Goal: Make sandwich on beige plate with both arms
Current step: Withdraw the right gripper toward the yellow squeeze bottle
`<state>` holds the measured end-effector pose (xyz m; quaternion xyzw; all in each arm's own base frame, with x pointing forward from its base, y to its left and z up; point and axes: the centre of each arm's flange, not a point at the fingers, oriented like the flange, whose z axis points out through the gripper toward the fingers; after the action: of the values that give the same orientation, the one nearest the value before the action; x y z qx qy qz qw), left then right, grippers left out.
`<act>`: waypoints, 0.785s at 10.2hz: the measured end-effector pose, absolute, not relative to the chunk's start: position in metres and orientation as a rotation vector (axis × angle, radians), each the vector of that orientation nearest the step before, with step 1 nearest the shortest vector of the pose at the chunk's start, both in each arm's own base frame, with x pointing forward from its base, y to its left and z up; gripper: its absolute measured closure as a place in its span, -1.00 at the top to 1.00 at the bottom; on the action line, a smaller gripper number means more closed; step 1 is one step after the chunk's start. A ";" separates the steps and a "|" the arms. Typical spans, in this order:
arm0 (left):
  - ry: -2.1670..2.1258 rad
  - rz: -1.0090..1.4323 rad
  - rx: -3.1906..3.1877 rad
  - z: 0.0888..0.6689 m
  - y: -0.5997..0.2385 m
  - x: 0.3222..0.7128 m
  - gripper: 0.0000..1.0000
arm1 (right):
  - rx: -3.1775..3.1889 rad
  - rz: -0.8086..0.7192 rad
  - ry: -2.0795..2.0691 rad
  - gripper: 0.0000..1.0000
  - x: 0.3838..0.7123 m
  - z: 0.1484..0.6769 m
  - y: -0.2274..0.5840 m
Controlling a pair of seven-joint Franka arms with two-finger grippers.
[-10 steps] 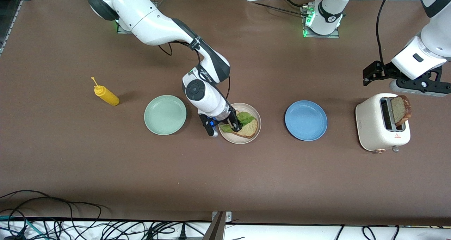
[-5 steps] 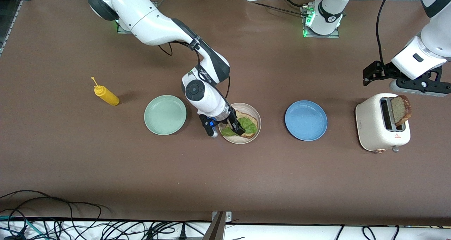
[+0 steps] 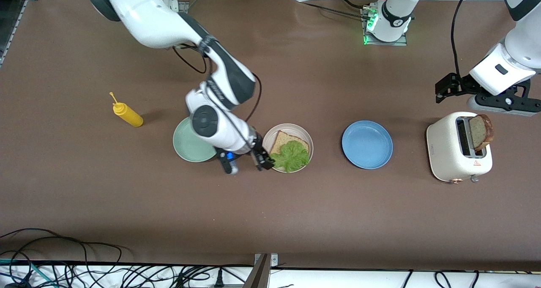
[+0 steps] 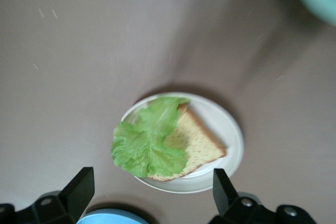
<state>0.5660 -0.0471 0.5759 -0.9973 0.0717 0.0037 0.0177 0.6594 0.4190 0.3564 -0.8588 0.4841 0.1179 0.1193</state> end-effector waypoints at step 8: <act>0.221 0.012 -3.098 0.576 -0.046 0.566 1.00 | -2.876 0.767 0.252 1.00 0.668 0.459 0.054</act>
<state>0.5661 -0.0465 0.5762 -0.9973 0.0712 0.0038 0.0177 0.6683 0.0545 0.4588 -0.9599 0.0841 0.2559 0.0773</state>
